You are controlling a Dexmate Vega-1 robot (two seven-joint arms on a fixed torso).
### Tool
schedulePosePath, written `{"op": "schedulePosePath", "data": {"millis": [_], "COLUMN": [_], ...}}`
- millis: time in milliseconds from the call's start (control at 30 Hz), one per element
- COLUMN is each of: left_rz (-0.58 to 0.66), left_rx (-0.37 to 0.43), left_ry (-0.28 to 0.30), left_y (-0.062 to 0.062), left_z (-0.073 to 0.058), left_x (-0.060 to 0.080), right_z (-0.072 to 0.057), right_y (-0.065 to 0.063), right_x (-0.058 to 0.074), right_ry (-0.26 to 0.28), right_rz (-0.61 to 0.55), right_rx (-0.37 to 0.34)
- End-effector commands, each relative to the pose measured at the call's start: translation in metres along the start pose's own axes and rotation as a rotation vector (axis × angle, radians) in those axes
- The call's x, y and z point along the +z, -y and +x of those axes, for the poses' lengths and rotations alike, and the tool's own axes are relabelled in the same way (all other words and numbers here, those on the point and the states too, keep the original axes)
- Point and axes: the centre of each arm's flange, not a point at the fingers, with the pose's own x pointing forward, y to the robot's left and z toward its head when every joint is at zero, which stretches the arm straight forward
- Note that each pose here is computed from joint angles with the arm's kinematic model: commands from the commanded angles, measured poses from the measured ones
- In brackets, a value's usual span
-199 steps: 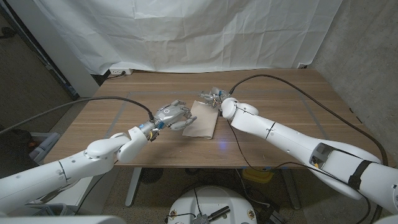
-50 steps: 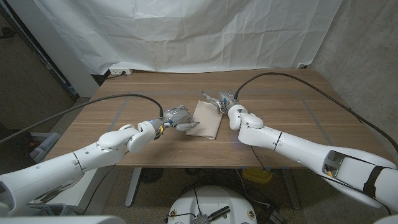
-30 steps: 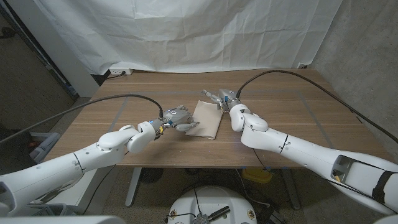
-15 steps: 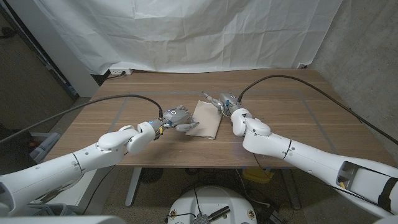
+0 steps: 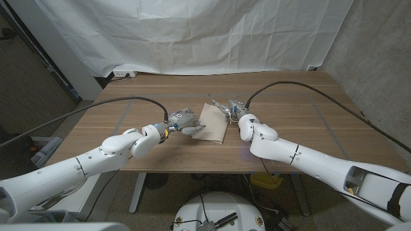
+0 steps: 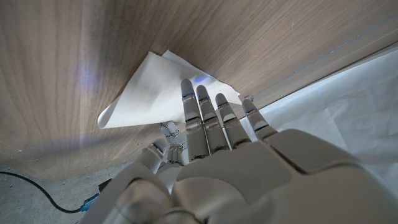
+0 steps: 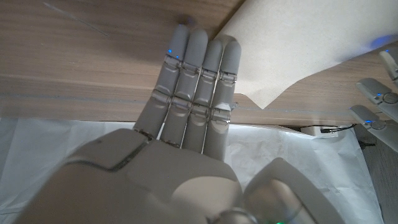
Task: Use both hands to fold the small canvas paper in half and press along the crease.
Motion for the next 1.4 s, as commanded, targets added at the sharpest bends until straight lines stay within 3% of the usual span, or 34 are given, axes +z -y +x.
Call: {"op": "schedulePosePath", "data": {"millis": [33, 300, 500, 900, 1400], "left_rz": [-0.008, -0.008, -0.006, -0.007, -0.006], "left_rx": [-0.009, -0.008, -0.007, -0.007, -0.009], "left_ry": [0.004, 0.008, 0.012, 0.016, 0.018], "left_y": [0.002, 0.002, 0.002, 0.002, 0.001], "left_z": [0.004, 0.009, 0.012, 0.013, 0.014], "left_x": [-0.003, -0.004, -0.005, -0.005, -0.005], "right_z": [0.007, -0.010, -0.025, -0.034, -0.035], "right_y": [-0.007, 0.018, 0.025, 0.020, -0.008], "right_x": [-0.001, 0.011, 0.024, 0.030, 0.030], "right_ry": [-0.007, 0.043, 0.090, 0.108, 0.112], "right_rz": [-0.019, -0.024, -0.023, 0.003, 0.037], "right_rx": [0.024, -0.064, -0.090, -0.064, 0.028]}}
